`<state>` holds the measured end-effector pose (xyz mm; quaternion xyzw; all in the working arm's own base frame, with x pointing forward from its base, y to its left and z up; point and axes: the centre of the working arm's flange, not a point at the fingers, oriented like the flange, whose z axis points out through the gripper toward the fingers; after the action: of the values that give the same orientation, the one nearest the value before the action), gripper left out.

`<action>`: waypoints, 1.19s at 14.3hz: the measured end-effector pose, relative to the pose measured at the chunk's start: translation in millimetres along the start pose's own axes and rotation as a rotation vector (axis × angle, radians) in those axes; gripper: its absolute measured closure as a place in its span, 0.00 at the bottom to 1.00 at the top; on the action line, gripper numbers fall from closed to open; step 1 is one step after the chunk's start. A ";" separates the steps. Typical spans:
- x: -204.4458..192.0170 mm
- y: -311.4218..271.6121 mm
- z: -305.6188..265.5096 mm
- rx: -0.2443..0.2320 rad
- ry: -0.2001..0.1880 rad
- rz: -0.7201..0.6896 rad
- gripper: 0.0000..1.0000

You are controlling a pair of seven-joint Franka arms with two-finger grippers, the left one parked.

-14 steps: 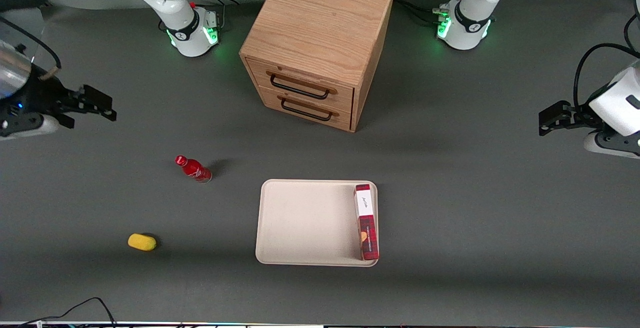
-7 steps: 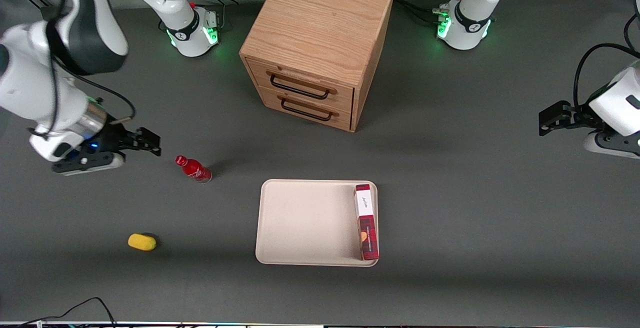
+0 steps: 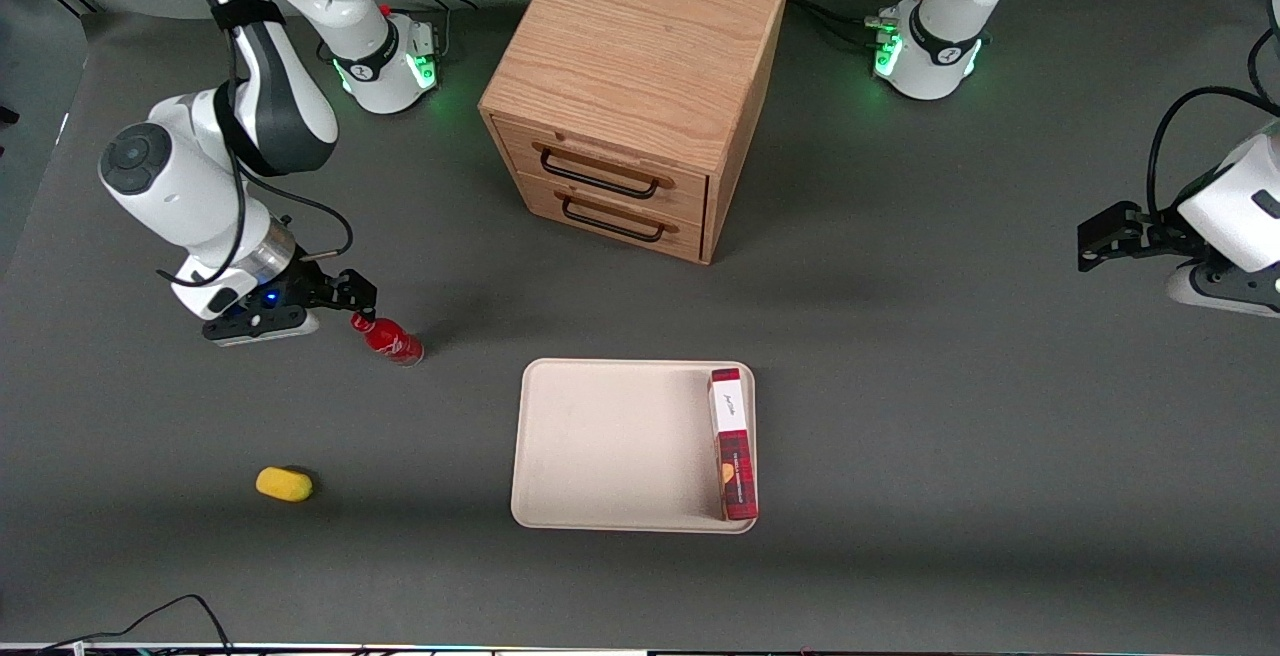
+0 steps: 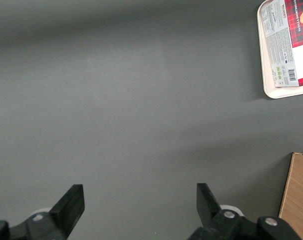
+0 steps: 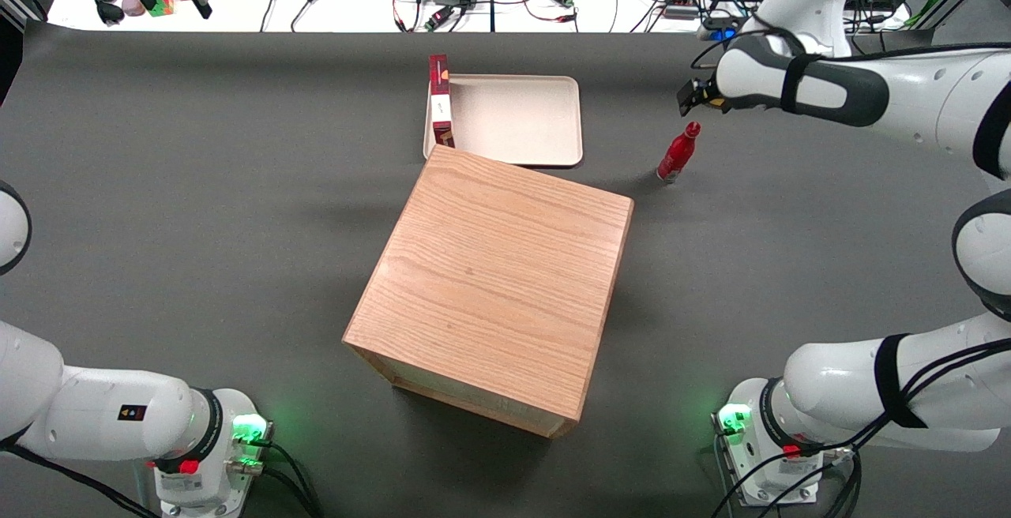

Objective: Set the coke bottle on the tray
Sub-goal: 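Close the right gripper around the bottle's cap end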

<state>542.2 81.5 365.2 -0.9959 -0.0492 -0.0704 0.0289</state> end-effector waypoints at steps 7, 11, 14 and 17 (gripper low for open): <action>-9.5 -1.5 32.2 -0.001 -0.003 -0.025 0.09; -9.4 -1.3 37.8 0.002 -0.005 -0.027 0.17; -9.6 -1.5 38.9 0.003 -0.007 -0.027 0.36; -9.7 -1.7 39.0 0.003 -0.007 -0.027 0.52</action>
<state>537.9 84.8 325.3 -0.9953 -0.0631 -0.0670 0.0294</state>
